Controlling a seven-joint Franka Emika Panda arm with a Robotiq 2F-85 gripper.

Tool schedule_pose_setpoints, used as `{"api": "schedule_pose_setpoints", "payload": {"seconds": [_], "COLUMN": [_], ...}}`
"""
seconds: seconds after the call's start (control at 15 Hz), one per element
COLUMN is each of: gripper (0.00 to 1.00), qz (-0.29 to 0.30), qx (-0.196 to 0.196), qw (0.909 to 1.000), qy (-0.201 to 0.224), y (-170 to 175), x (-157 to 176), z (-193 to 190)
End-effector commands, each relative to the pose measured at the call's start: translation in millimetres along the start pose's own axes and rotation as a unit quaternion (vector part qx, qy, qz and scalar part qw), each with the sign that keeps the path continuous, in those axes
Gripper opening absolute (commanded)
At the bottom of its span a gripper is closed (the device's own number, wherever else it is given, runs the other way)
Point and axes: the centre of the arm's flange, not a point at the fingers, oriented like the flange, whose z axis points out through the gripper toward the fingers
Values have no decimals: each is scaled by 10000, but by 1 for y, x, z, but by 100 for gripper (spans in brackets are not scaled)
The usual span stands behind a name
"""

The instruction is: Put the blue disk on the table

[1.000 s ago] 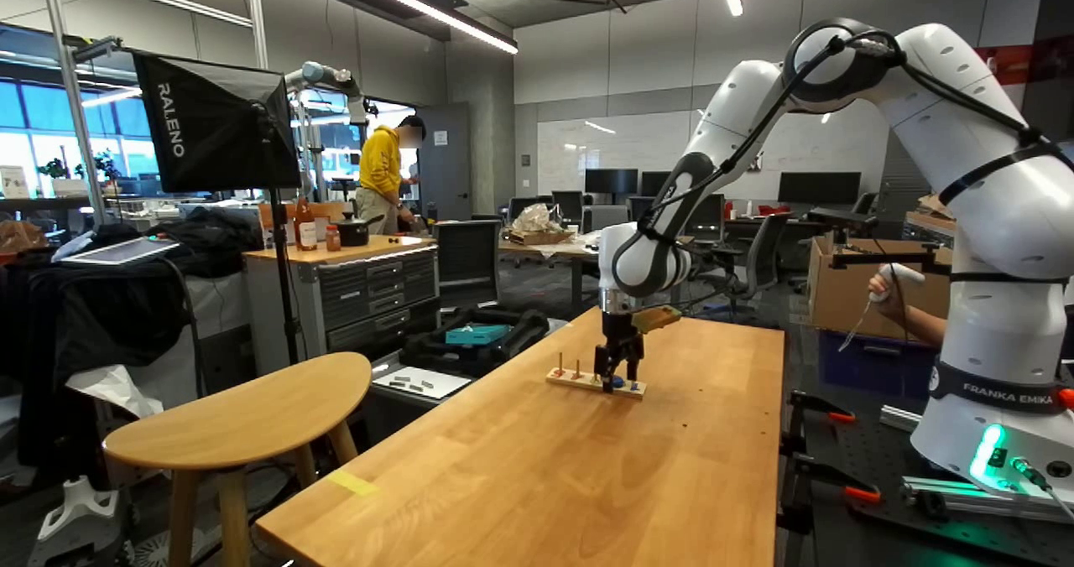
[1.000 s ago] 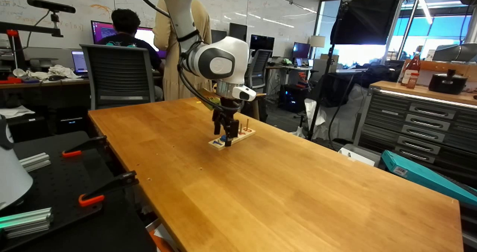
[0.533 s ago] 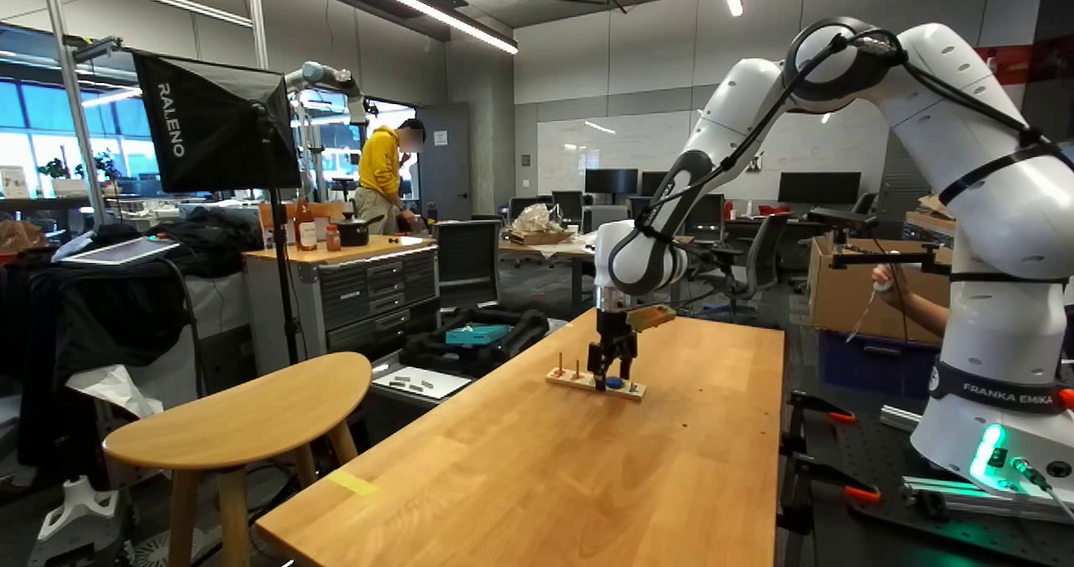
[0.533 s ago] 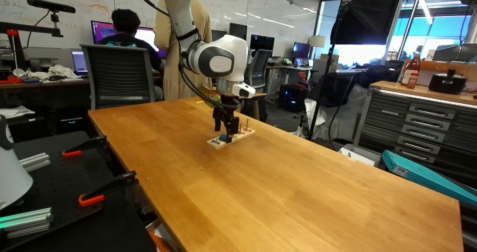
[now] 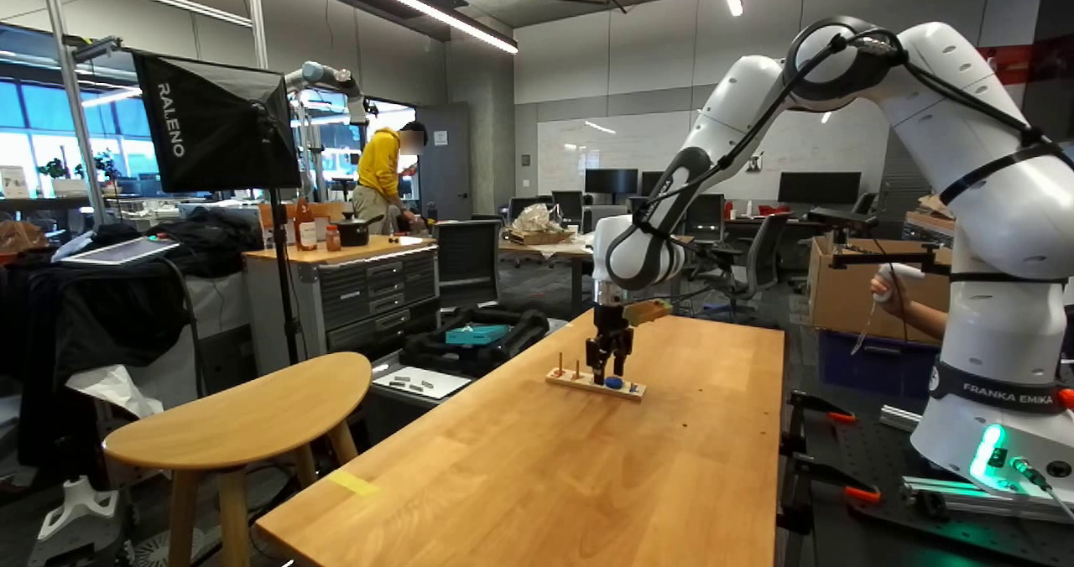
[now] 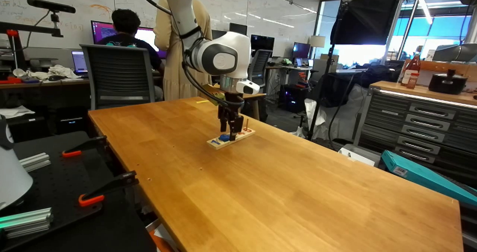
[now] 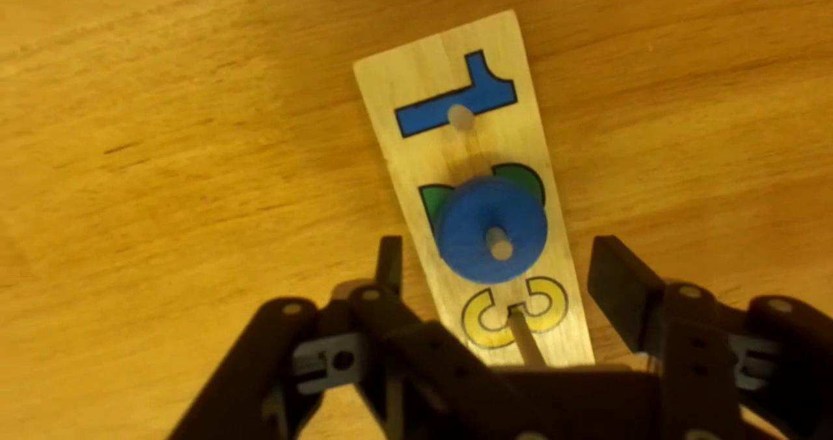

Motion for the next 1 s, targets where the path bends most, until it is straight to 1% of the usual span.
{"api": "schedule_pose_setpoints", "payload": {"seconds": [0.0, 0.2, 0.27, 0.53, 0.93], "gripper": [44, 22, 18, 18, 18], "qz": [107, 206, 235, 387, 448], "qx": [-108, -148, -154, -202, -180], "qw": [9999, 9997, 9996, 9990, 9988], "qy": [10, -29, -29, -55, -5], "y": [4, 8, 8, 9, -7], "x": [6, 6, 6, 5, 2], "z": [0, 2, 1, -4, -43]}}
